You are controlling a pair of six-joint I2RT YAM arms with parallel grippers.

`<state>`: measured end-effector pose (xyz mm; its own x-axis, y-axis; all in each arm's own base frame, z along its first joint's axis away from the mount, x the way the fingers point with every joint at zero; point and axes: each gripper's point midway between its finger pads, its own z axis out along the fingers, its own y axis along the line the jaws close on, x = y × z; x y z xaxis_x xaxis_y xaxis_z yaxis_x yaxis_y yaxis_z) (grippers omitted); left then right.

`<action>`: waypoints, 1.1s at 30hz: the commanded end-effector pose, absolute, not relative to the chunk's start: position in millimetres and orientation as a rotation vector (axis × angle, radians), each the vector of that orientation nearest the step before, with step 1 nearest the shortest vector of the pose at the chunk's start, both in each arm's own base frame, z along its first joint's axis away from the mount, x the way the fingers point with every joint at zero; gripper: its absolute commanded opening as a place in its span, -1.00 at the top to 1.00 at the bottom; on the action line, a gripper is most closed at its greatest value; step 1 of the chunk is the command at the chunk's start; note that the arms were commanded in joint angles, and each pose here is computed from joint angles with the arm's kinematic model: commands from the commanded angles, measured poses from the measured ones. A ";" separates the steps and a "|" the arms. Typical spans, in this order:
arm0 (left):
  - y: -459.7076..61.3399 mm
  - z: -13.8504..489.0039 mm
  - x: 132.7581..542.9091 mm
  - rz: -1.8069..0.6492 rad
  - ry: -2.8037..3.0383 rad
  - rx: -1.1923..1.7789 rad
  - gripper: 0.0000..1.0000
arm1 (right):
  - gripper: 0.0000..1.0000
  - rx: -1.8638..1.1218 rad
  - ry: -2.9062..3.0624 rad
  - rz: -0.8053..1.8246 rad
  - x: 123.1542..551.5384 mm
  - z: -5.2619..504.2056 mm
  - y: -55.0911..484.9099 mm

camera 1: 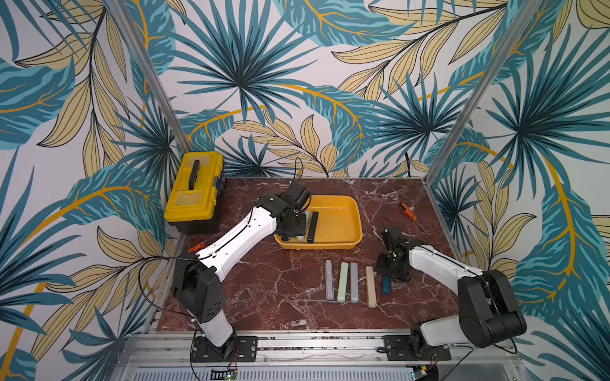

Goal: Put the pruning pliers into the storage box
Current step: Pick up the pruning pliers from the center of the board.

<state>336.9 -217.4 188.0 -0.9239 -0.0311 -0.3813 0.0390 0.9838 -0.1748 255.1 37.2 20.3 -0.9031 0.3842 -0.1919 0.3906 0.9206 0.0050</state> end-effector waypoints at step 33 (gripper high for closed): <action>-190.2 200.3 333.4 -0.281 2.677 -0.053 0.05 | 0.51 0.504 2.860 -0.149 267.8 111.1 29.1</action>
<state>335.9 -196.1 186.6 -0.9160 -0.0665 -0.3956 0.0082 0.9828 -0.1844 273.6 34.6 85.9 -0.9041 0.3571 -0.2349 0.3732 0.9273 -0.0269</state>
